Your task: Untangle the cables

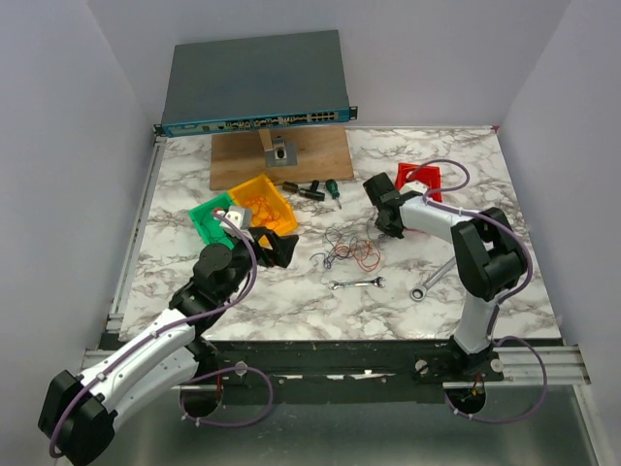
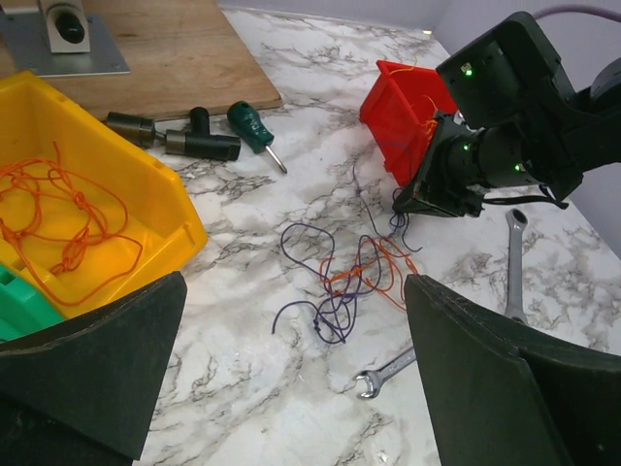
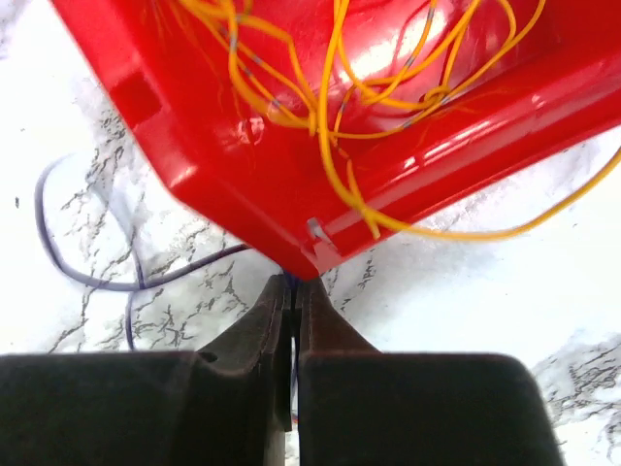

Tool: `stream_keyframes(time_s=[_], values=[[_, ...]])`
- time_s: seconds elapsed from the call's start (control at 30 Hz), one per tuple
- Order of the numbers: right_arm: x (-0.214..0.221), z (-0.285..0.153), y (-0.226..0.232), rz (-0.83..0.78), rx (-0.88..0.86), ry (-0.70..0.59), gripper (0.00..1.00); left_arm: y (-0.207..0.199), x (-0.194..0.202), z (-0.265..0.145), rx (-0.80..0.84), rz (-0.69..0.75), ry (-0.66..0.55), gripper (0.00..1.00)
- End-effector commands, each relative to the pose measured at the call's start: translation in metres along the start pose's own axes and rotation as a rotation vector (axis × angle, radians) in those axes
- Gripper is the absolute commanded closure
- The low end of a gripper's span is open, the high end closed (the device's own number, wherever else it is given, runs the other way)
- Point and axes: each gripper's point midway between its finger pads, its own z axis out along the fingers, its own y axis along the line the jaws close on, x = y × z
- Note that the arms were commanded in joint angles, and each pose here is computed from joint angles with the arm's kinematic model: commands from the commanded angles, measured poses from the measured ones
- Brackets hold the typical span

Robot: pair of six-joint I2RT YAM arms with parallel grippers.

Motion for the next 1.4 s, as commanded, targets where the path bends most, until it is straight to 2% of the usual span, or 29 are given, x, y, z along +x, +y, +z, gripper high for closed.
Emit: stream_keyframes(time_s=[0.0,0.17,0.23,0.4,0.6,0.8,0.93,1.07,1.3,1.33,1.37], values=[[0.024,0.012,-0.007,-0.047,-0.002,0.058,0.99,0.009,-0.012,-0.003,-0.050,0.014,-0.063,0.01],[-0.001,-0.030,0.022,-0.074,-0.175,0.007,0.99,0.010,-0.011,-0.003,-0.057,0.015,-0.064,0.01],[-0.010,-0.061,0.040,-0.117,-0.321,-0.021,0.99,0.012,-0.012,-0.004,-0.062,0.014,-0.068,0.01],[-0.017,-0.158,0.084,-0.240,-0.816,-0.057,0.99,0.020,-0.014,-0.010,-0.099,0.008,-0.101,0.01],[0.020,-0.246,0.128,-0.483,-1.114,-0.038,0.99,0.056,-0.019,-0.027,-0.326,-0.084,-0.115,0.01],[0.059,-0.313,0.179,-0.610,-1.382,-0.040,0.99,0.062,-0.059,-0.073,-0.466,-0.182,-0.133,0.01],[0.084,-0.330,0.215,-0.635,-1.480,-0.050,0.99,0.064,-0.087,-0.115,-0.542,-0.214,-0.146,0.01],[0.111,-0.333,0.253,-0.651,-1.528,-0.050,0.99,0.064,-0.114,-0.148,-0.575,-0.152,-0.156,0.02],[0.152,-0.301,0.324,-0.642,-1.517,-0.066,0.99,0.069,-0.126,-0.171,-0.607,-0.099,-0.179,0.01],[0.159,-0.286,0.334,-0.638,-1.477,-0.053,0.97,0.069,-0.125,-0.171,-0.606,-0.099,-0.175,0.01],[0.157,-0.281,0.346,-0.630,-1.438,-0.050,0.83,0.069,-0.123,-0.170,-0.604,-0.099,-0.167,0.01]])
